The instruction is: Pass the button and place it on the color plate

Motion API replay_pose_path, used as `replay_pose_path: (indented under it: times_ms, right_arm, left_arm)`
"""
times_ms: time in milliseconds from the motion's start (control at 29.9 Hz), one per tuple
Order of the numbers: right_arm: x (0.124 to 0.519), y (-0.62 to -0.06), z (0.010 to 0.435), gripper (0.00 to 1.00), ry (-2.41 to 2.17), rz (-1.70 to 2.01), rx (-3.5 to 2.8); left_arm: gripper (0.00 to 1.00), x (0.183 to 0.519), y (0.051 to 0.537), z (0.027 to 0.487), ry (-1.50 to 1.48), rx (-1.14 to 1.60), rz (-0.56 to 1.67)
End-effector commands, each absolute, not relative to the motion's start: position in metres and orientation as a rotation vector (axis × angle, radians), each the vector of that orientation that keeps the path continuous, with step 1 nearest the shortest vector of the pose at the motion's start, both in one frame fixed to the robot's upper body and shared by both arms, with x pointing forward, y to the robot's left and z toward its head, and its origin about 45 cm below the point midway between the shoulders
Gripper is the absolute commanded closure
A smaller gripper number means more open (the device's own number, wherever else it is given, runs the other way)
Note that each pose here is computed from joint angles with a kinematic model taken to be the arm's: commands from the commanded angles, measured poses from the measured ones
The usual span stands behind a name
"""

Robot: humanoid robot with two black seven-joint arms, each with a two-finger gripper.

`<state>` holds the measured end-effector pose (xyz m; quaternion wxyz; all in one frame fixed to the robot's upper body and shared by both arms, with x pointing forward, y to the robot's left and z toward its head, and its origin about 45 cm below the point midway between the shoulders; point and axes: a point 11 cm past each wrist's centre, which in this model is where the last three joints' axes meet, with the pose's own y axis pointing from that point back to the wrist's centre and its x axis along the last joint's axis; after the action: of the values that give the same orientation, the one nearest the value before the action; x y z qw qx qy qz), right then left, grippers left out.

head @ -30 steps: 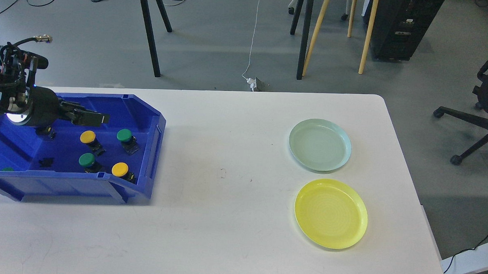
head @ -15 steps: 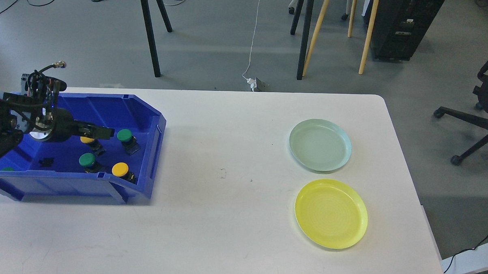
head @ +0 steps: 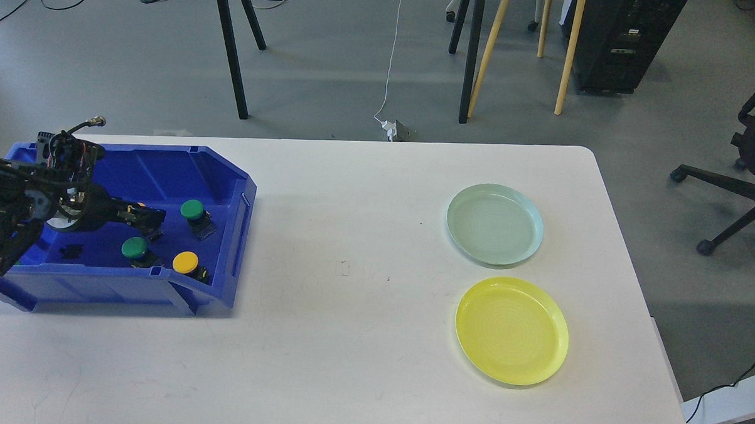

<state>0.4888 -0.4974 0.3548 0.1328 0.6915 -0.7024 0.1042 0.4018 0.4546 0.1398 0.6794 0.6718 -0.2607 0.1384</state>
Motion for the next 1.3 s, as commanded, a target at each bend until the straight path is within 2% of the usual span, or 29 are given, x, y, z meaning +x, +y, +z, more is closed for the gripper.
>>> replay_pose_path:
  times_ms: [0, 234, 468, 535, 869, 1103, 1271]
  right_arm:
    - [0.489, -0.497, 0.355, 0.01, -2.037, 0.302, 2.007]
    - [0.489, -0.496, 0.354, 0.01, -2.036, 0.301, 2.008]
    - [0.488, -0.497, 0.351, 0.01, -2.031, 0.296, 2.004]
    - [0.488, -0.497, 0.350, 0.01, -2.031, 0.294, 2.003]
    - [0.488, -0.495, 0.344, 0.01, -1.999, 0.293, 1.997]
    - [0.491, -0.486, 0.337, 0.01, -1.971, 0.280, 2.009]
    - [0.501, -0.456, 0.322, 0.01, -1.905, 0.259, 2.065]
  left_arm:
    - [0.21, 0.404, 0.457, 0.139, -0.586, 1.530, 0.318]
    - [0.25, 0.403, 0.456, 0.138, -0.583, 1.533, 0.310]
    - [0.45, 0.401, 0.455, 0.136, -0.564, 1.533, 0.293]
    - [0.48, 0.400, 0.456, 0.135, -0.548, 1.538, 0.289]
    - [0.74, 0.399, 0.458, 0.137, -0.538, 1.550, 0.276]
    - [0.74, 0.402, 0.463, 0.146, -0.536, 1.556, 0.293]
    - [0.74, 0.397, 0.499, 0.171, -0.487, 1.610, 0.342]
